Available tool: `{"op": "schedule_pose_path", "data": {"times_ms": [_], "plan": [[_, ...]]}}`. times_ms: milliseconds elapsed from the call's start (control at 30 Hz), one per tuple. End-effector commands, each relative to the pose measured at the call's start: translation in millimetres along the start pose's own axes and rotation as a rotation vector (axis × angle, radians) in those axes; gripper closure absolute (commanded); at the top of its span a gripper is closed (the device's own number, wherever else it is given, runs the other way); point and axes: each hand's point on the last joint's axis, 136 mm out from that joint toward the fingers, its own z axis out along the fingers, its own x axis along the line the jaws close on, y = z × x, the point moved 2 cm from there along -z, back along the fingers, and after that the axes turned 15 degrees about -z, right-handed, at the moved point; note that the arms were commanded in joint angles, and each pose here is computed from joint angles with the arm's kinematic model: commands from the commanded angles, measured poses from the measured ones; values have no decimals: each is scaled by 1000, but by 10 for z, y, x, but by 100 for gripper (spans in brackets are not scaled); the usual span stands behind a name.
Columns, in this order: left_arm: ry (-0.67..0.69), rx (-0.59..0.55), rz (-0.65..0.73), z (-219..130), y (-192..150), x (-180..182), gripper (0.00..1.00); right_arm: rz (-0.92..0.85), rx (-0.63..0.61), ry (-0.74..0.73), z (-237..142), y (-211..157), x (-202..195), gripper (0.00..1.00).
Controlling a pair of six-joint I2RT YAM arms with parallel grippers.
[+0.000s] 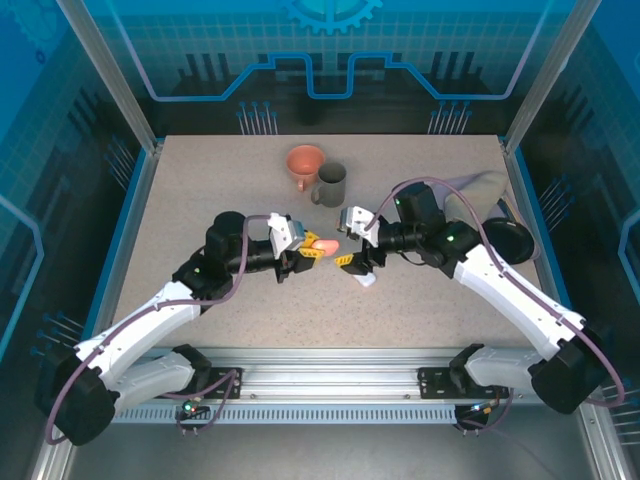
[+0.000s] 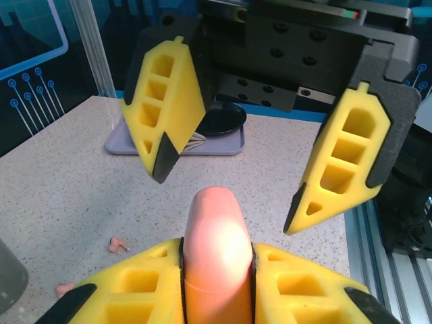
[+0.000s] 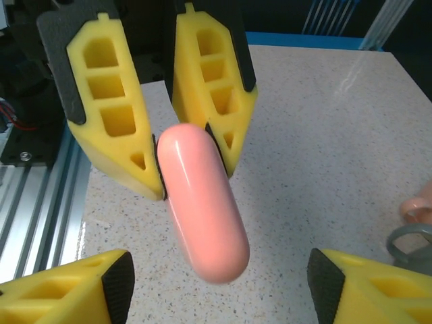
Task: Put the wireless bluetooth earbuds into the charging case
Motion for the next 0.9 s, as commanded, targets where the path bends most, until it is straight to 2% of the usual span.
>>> {"op": "schedule_pose_path", "data": {"times_ms": [0, 233, 500, 767, 800, 867], "plan": [[-45, -18, 71, -33, 81, -122, 100, -8, -62, 71, -25, 168, 60, 32], [-62, -36, 92, -44, 152, -175, 100, 29, -98, 157, 57, 197, 115, 43], [-73, -38, 97, -57, 175, -213, 100, 55, -101, 233, 84, 204, 167, 62], [-80, -37, 93, -70, 171, -231, 100, 52, -78, 230, 43, 165, 173, 73], [-81, -34, 90, -69, 167, -233, 96, 48, -78, 225, 36, 169, 165, 73], [-90, -26, 84, -67, 158, -244, 79, 37, -79, 214, 16, 188, 150, 73]]}}
